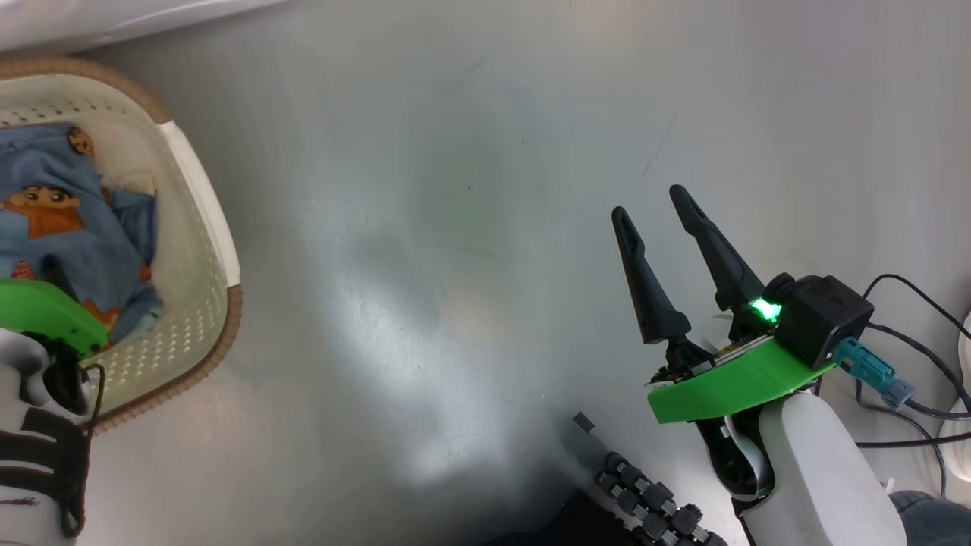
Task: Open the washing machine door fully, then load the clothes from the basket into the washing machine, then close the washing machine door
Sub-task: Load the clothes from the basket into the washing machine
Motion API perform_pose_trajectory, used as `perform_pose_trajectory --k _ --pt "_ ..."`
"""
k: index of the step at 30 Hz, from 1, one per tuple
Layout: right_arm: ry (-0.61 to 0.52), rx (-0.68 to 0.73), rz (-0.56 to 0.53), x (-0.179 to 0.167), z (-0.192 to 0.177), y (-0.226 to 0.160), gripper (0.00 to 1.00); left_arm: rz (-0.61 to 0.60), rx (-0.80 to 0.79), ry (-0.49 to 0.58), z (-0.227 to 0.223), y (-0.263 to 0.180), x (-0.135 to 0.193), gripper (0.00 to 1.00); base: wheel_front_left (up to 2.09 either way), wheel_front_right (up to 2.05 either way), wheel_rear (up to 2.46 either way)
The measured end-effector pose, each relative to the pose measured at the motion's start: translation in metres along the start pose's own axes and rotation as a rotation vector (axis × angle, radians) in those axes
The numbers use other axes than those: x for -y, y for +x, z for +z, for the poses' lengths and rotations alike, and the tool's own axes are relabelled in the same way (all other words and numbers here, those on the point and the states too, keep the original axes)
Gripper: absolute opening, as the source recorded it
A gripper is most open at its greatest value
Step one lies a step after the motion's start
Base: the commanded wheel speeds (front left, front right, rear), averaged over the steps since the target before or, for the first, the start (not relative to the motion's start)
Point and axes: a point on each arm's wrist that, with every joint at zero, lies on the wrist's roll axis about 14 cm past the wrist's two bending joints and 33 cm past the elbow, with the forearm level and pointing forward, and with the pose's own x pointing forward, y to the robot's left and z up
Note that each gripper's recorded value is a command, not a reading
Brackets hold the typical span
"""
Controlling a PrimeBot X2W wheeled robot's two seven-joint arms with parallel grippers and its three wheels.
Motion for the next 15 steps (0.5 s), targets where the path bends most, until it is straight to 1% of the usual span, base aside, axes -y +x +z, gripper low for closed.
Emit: perform_pose_trajectory --k 8,15 --pt "0.011 -0.003 -0.009 0.0022 -0.0008 -0.0012 1.0 -0.007 0.004 0.014 0.0042 0.004 0.0063 1.0 0.0 0.0 0.0" --pt "0.015 -0.003 -0.021 0.0058 -0.0004 -0.0028 1.0 0.002 -0.004 0.029 0.0018 0.0074 0.0049 1.0 0.0 0.0 0.0"
